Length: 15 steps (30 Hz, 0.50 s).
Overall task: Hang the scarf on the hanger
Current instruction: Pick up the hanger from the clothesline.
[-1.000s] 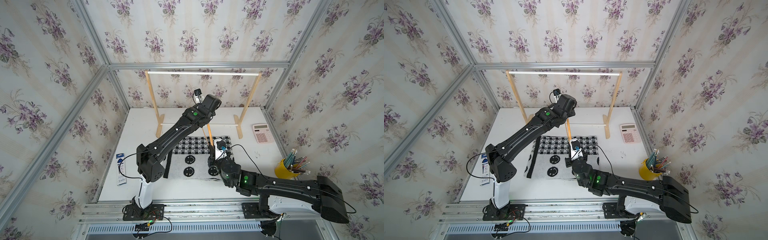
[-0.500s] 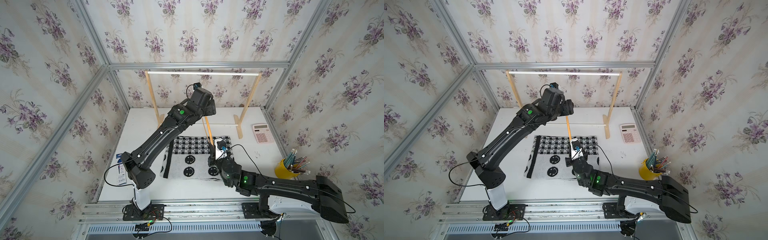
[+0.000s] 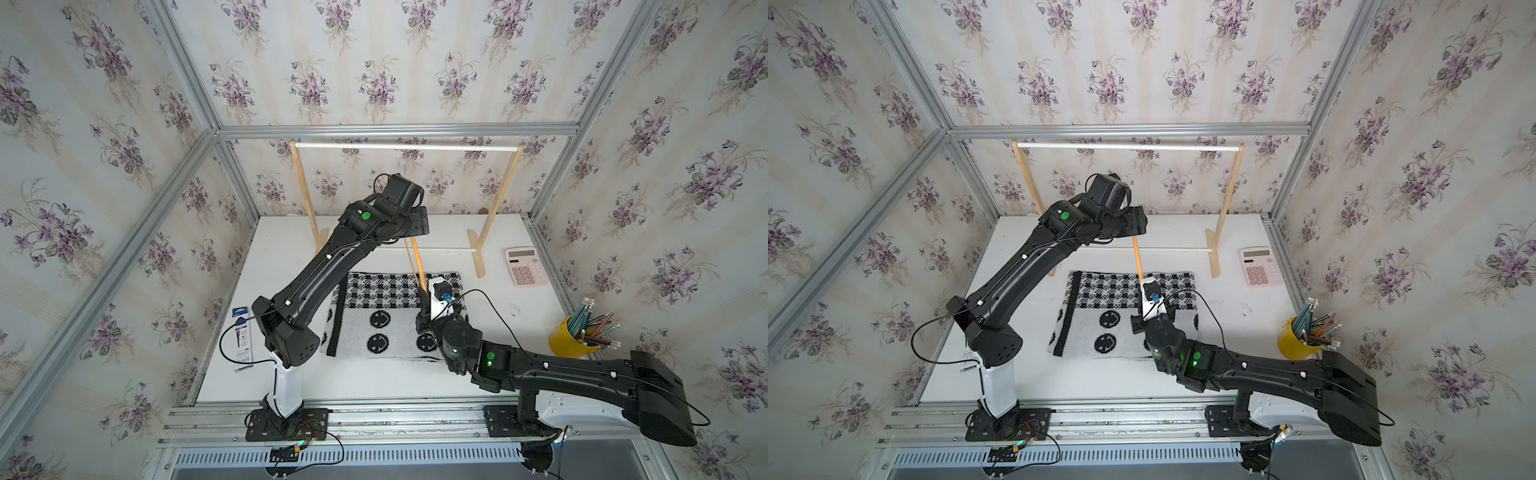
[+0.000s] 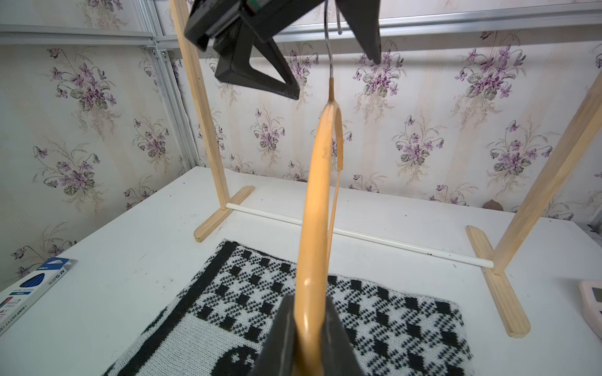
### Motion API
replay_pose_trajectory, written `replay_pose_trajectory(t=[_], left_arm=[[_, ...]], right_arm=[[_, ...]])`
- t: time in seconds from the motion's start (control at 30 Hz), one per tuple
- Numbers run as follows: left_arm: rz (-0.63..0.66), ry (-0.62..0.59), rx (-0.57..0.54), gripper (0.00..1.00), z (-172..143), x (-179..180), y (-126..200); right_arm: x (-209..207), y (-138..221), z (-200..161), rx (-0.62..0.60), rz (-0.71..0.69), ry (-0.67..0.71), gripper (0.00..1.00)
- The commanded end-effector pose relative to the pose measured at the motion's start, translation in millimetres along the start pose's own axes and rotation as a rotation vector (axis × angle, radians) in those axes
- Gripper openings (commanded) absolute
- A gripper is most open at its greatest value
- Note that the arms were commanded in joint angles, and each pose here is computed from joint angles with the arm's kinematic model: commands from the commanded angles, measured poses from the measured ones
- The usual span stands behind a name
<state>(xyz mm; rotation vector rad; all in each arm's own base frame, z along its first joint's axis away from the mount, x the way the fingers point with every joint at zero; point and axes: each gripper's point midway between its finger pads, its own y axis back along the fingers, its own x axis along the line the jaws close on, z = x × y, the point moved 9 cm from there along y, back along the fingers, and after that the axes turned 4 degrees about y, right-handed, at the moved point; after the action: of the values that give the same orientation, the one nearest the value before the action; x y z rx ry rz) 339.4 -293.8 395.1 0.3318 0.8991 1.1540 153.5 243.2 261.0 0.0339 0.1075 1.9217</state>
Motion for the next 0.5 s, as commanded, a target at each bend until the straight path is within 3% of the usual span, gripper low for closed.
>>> replay_pose_trajectory(t=[0.0,0.47], left_arm=[[0.013,0.024,0.012,0.8,2.1,1.0,-5.8],[0.074,0.076,0.093,0.72,-5.6,6.6,-26.1]], right_arm=[[1.9,-1.0,6.4,-0.029,0.003,-0.047,0.0],[5.6,-3.1,6.0,-0.023,0.021,-0.05,0.0]])
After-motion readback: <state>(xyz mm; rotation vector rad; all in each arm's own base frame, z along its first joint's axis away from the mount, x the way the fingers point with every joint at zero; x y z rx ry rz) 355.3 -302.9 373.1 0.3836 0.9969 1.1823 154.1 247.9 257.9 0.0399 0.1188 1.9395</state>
